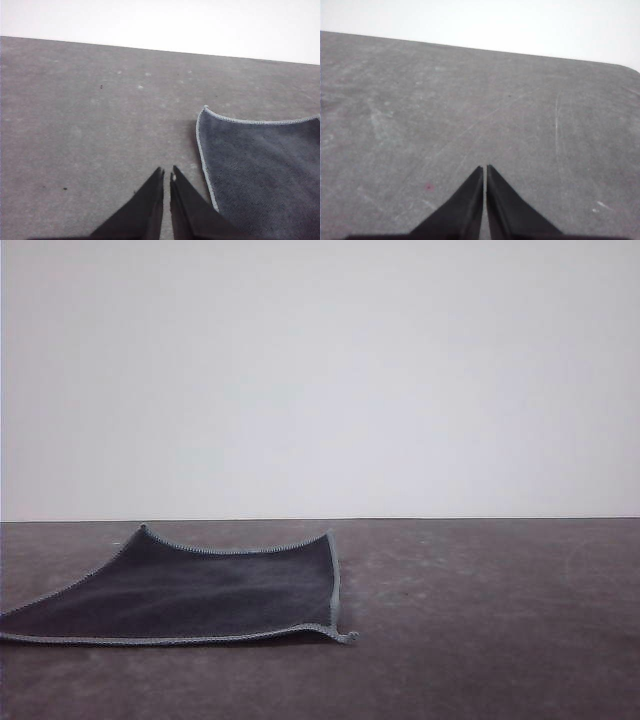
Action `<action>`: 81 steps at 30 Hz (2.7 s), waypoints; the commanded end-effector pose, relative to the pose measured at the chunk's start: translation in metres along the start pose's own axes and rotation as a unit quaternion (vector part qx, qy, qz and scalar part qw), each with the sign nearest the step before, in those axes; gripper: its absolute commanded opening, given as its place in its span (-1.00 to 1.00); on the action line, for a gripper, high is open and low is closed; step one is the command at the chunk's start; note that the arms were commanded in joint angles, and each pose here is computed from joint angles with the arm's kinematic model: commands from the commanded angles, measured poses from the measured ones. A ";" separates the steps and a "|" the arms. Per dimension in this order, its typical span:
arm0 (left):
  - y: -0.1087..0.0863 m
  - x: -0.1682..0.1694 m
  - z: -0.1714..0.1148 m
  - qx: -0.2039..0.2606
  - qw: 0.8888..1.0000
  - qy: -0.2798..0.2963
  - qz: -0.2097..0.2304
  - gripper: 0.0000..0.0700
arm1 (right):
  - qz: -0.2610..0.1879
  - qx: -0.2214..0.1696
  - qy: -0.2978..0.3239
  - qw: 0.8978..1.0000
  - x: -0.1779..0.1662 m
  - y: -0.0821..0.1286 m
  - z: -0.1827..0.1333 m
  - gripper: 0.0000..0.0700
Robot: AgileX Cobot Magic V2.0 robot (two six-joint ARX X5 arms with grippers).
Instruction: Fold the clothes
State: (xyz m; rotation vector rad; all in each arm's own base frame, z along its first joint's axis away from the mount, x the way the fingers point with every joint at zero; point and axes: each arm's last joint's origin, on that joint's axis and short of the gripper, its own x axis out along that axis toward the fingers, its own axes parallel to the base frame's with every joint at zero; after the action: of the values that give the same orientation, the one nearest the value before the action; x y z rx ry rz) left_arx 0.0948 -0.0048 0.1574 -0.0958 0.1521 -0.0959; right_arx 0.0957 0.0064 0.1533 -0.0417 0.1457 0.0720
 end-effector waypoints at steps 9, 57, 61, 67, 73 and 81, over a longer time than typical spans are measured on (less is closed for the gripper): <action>0.001 0.002 -0.004 0.003 1.000 0.000 0.001 -0.95 | 0.003 0.021 -0.007 1.000 0.000 0.000 0.000 -0.98; -0.009 0.132 0.148 -0.019 0.975 0.222 -0.020 -0.96 | 0.186 0.126 0.272 0.936 0.169 0.011 0.124 -0.98; -0.009 0.132 0.148 -0.019 0.974 0.223 -0.019 -0.94 | 0.186 0.125 0.271 0.936 0.169 0.011 0.124 -0.98; -0.009 0.132 0.148 -0.021 0.974 0.225 -0.026 -0.30 | 0.199 0.127 0.274 0.932 0.169 0.012 0.123 0.01; -0.010 0.132 0.147 -0.023 0.973 0.230 -0.028 0.10 | 0.201 0.128 0.276 0.931 0.169 0.012 0.123 0.45; -0.009 0.150 0.130 -0.039 0.961 0.267 -0.066 0.09 | 0.280 0.146 0.268 0.910 0.176 0.026 0.120 0.45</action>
State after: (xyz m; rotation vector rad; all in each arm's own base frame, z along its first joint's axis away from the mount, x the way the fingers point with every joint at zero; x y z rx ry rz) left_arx 0.2551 -0.0173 0.2671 -0.1589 0.6796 -0.2375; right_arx 0.2793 0.0462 0.2491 0.2725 0.7063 0.5997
